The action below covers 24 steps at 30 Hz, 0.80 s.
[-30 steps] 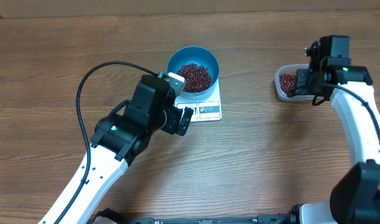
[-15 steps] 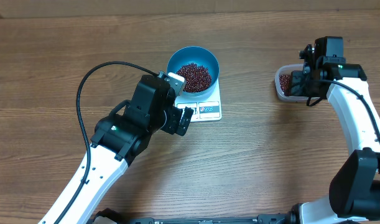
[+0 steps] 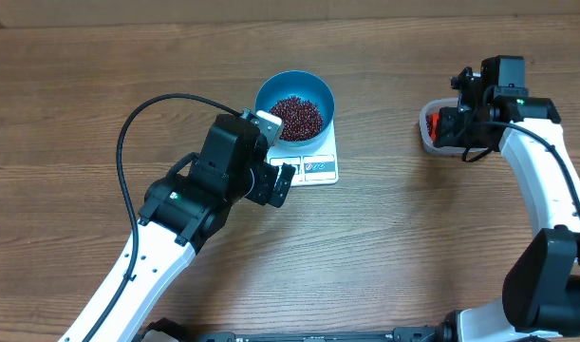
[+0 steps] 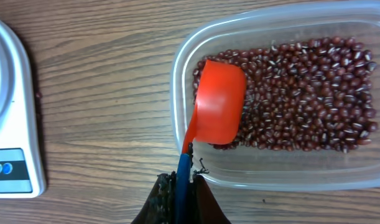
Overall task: Scoop item into bowl and weigh 150g on scale
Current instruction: 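Drag the red scoop through the tub beans with the right gripper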
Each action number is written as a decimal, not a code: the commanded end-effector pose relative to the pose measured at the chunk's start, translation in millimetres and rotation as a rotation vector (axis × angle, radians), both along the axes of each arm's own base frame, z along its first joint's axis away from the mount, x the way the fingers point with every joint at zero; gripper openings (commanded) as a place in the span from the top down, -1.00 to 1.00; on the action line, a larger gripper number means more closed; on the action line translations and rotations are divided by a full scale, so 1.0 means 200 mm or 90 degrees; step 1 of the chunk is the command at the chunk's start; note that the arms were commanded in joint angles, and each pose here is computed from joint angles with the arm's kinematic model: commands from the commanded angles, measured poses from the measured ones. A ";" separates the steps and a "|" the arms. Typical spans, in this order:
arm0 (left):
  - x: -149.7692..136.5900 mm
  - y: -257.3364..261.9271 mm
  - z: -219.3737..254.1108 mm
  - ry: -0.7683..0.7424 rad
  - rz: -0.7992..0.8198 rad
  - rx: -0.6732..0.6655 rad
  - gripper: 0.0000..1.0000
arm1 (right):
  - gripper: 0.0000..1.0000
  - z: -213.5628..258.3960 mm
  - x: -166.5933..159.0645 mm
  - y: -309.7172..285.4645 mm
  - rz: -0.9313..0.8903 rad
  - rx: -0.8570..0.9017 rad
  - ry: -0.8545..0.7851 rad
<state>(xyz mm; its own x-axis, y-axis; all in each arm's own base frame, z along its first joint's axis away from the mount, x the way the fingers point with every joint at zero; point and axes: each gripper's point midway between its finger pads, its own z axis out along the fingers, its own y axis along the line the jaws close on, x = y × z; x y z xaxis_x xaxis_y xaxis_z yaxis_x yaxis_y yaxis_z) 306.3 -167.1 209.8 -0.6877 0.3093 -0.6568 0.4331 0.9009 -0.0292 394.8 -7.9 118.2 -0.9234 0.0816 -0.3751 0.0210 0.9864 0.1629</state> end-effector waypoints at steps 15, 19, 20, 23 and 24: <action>-0.01 0.00 -0.02 0.009 -0.006 -0.001 -0.99 | 0.93 0.11 0.03 -0.18 -0.055 0.193 -0.056; -0.01 0.00 -0.02 0.009 -0.006 -0.001 -0.99 | 0.93 0.10 0.01 -0.27 -0.084 0.192 -0.057; -0.01 0.00 -0.02 0.009 -0.006 -0.001 -0.99 | 0.92 0.10 0.00 -0.29 -0.090 0.193 -0.057; -0.01 0.00 -0.02 0.009 -0.006 -0.001 -0.99 | 0.93 0.12 -0.01 -0.30 -0.083 0.212 -0.067; -0.01 0.00 -0.02 0.009 -0.006 -0.001 -0.99 | 0.93 0.13 -0.01 -0.31 -0.083 0.222 -0.071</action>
<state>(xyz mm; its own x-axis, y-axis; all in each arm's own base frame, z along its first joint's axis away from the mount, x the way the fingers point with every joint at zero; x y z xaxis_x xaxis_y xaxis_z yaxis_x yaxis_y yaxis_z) 306.3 -167.1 209.8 -0.6877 0.3093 -0.6568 0.4331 0.9009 -0.0292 390.0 -69.9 136.3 -0.8587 0.3403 -0.3832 0.1476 0.8802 0.4510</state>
